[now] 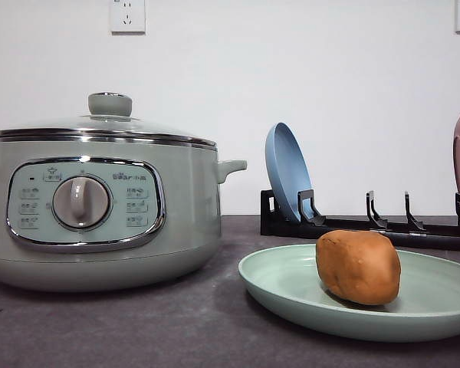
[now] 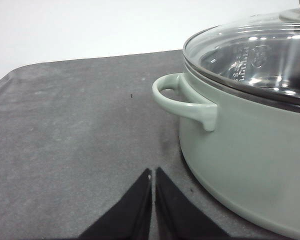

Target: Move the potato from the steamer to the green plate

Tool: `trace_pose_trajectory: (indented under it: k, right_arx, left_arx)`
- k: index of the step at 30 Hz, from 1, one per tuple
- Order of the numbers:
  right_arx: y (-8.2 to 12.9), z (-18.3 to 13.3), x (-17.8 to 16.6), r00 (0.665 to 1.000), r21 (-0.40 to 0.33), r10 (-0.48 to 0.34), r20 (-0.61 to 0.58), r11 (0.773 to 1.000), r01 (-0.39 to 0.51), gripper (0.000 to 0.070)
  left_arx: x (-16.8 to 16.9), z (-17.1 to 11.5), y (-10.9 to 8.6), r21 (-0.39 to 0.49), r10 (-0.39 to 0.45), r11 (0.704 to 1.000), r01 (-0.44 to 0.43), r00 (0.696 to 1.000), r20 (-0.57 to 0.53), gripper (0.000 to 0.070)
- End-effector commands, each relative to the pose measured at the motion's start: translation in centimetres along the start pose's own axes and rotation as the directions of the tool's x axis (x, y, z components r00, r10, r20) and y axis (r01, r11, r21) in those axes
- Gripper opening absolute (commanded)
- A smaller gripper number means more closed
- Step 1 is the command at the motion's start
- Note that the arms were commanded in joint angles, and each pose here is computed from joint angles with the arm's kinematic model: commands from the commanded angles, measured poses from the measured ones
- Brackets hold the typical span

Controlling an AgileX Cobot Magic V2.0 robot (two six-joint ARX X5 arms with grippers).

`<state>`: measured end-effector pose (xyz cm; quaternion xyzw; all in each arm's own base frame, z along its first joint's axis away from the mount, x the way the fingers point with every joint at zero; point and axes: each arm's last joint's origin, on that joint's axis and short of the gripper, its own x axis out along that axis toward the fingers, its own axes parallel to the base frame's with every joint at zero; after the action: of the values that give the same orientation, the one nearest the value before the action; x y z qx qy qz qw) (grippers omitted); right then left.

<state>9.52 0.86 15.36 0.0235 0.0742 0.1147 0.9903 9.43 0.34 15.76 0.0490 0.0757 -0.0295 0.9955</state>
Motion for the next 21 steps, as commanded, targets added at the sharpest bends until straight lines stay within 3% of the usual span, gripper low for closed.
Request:
trace_pose_trajectory:
  k: [1, 21]
  right_arx:
    - [0.0, -0.11, 0.03, 1.0, 0.011, -0.001, -0.003, 1.0, 0.001, 0.0006]
    - [0.0, -0.11, 0.03, 1.0, 0.011, -0.001, -0.003, 1.0, 0.001, 0.0006]
  left_arx:
    - [0.1, -0.54, -0.01, -0.006, 0.002, 1.0, -0.002, 1.0, -0.028, 0.0005]
    - [0.1, -0.54, -0.02, -0.006, 0.002, 1.0, -0.002, 1.0, -0.028, 0.0005]
